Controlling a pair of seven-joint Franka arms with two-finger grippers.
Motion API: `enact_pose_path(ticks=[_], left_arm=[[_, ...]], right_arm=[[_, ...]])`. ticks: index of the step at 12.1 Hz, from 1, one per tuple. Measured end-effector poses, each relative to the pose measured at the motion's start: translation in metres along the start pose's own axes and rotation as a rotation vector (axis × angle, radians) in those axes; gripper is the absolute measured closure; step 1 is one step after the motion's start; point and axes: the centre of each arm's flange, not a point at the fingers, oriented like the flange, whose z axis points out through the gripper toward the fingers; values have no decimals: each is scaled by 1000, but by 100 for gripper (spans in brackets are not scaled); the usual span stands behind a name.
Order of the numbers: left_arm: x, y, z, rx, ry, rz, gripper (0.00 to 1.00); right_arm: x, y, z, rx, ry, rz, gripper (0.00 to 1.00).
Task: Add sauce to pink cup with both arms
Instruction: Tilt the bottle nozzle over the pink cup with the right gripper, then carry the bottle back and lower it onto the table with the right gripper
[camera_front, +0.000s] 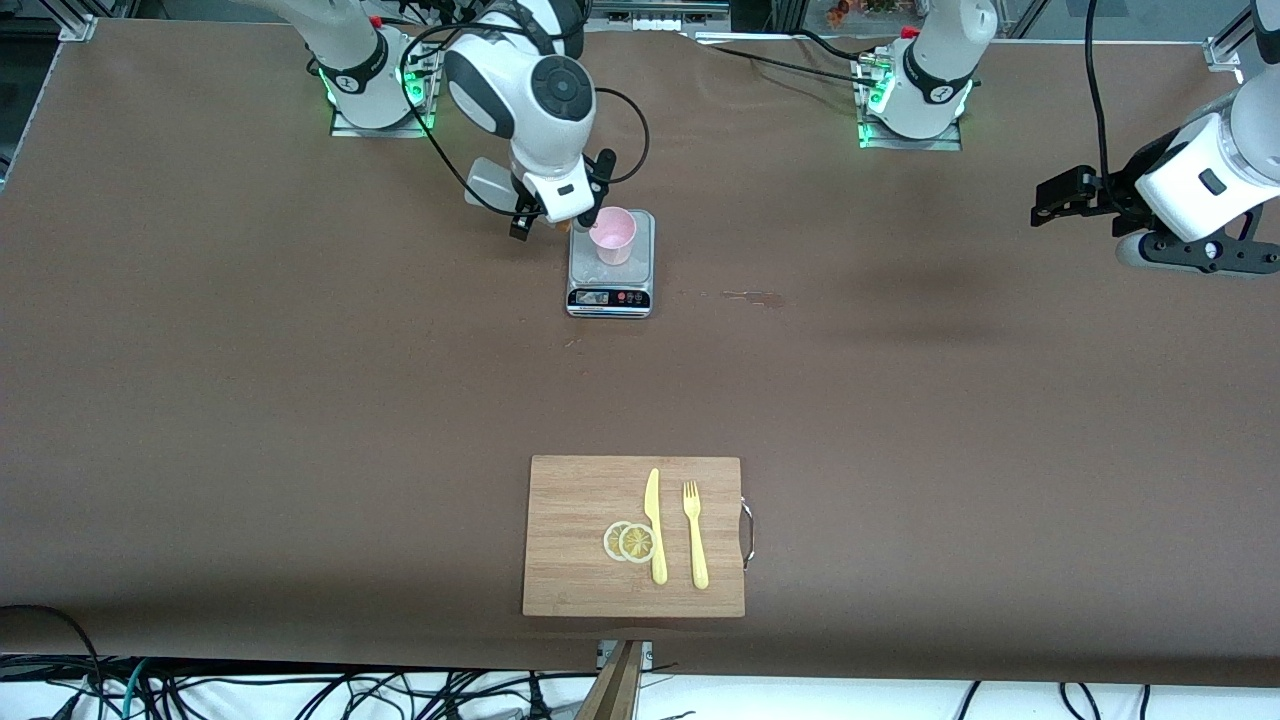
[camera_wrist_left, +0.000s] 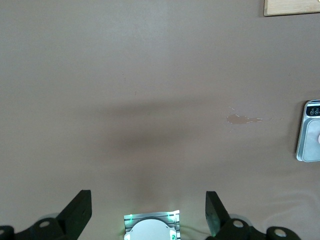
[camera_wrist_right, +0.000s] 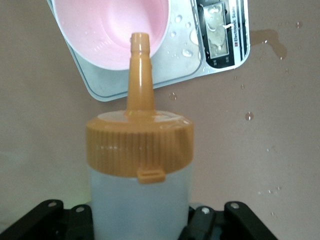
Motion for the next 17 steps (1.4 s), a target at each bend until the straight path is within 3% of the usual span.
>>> enact_pose_path(ticks=[3,7,14,17], left_arm=[[0,0,0,0,0,0,0],[0,0,0,0,0,0,0],[0,0,0,0,0,0,0],[0,0,0,0,0,0,0]], right_arm=[[20,-13,-9,-11,-46,-15,80],[17,-13,-7,-29,-111,-24,80],[7,0,-51,-48,-54,-16,74],[-35,36,-82,11,5,-47,74]])
